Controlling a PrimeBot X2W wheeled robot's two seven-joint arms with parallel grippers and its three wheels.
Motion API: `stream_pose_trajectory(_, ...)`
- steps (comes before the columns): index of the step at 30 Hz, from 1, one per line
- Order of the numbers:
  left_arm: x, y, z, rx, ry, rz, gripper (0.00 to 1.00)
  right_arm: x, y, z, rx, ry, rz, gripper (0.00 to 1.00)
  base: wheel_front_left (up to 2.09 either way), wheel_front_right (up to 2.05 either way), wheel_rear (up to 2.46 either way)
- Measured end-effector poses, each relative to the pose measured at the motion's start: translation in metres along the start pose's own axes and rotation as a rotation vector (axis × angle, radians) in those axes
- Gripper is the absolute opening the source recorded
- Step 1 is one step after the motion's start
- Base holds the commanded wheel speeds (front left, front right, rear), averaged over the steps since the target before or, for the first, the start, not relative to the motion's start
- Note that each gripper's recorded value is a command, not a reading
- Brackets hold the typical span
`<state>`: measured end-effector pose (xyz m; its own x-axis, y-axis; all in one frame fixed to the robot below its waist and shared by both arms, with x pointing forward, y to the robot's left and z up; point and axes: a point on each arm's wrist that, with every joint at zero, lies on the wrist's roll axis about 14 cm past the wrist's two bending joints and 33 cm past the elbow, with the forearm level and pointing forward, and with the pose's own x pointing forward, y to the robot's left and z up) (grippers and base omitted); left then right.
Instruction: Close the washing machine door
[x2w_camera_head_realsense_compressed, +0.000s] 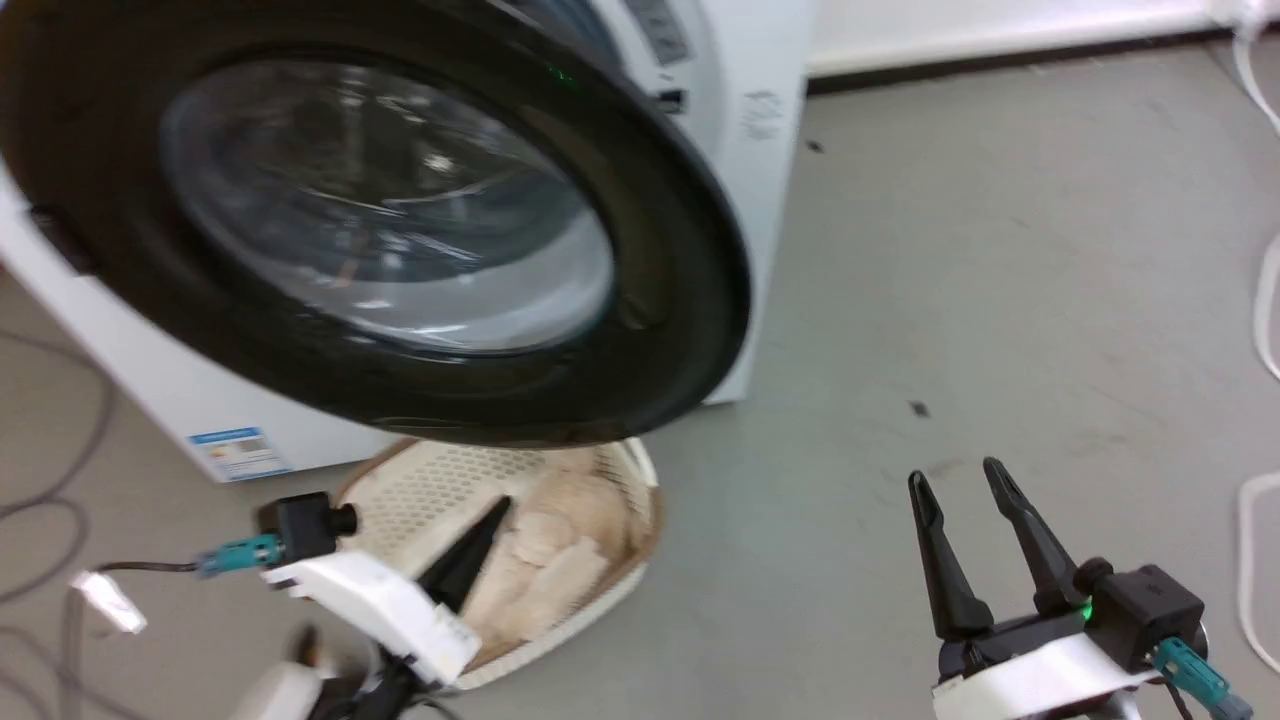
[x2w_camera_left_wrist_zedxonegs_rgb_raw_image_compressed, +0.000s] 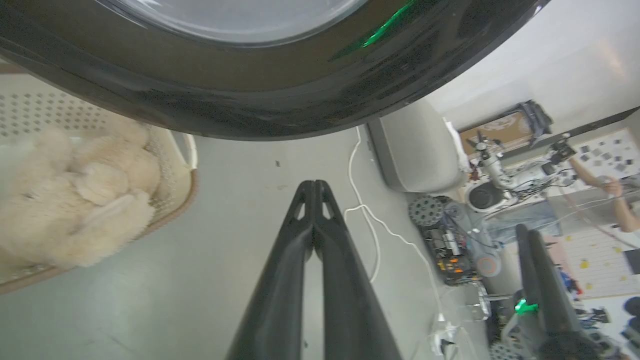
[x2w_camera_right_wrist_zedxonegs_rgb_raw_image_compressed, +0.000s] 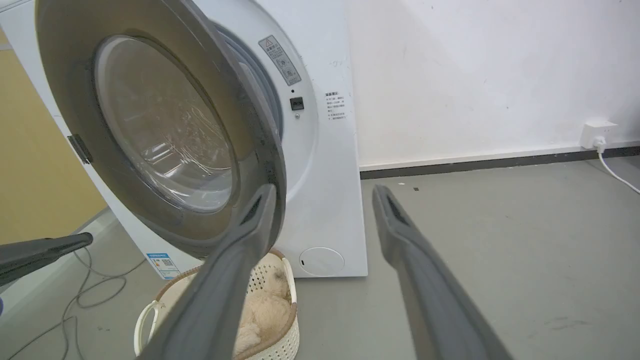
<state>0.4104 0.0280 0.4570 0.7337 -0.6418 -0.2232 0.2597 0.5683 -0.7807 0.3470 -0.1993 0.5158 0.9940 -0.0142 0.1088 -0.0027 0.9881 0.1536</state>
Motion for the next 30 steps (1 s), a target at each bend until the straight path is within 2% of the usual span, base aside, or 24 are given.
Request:
stream_pose_trajectory(2, -0.017, 0.008, 0.021, 0.174, -0.077, 0.032, 0.00, 0.002, 0.008, 0.000, 0.003, -0.001, 0.030, 1.00, 0.00, 0.00, 0.00)
stream_pose_trajectory(7, -0.058, 0.011, 0.081, 0.496, -0.351, 0.113, 0.00, 0.009, 0.028, 0.003, 0.004, -0.013, 0.104, 1.00, 0.00, 0.00, 0.00)
stream_pose_trajectory(11, -0.092, 0.009, 0.109, 0.584, -0.521, 0.199, 0.00, 0.011, 0.043, 0.002, 0.007, -0.014, 0.158, 1.00, 0.00, 0.00, 0.00)
stream_pose_trajectory(18, -0.141, -0.002, 0.117, 0.680, -0.691, 0.316, 0.00, 0.016, 0.066, 0.004, 0.014, -0.022, 0.230, 1.00, 0.00, 0.00, 0.00)
stream_pose_trajectory(19, -0.144, -0.001, 0.113, 0.684, -0.695, 0.331, 0.42, 0.016, 0.068, 0.004, 0.015, -0.023, 0.235, 1.00, 0.00, 0.00, 0.00)
stream_pose_trajectory(20, -0.146, 0.000, 0.106, 0.683, -0.690, 0.343, 1.00, 0.016, 0.069, 0.004, 0.015, -0.023, 0.240, 1.00, 0.00, 0.00, 0.00)
stream_pose_trajectory(30, -0.146, 0.013, 0.073, 0.700, -0.615, 0.369, 1.00, 0.018, 0.077, -0.003, 0.030, -0.003, 0.260, 1.00, 0.00, 0.00, 0.00)
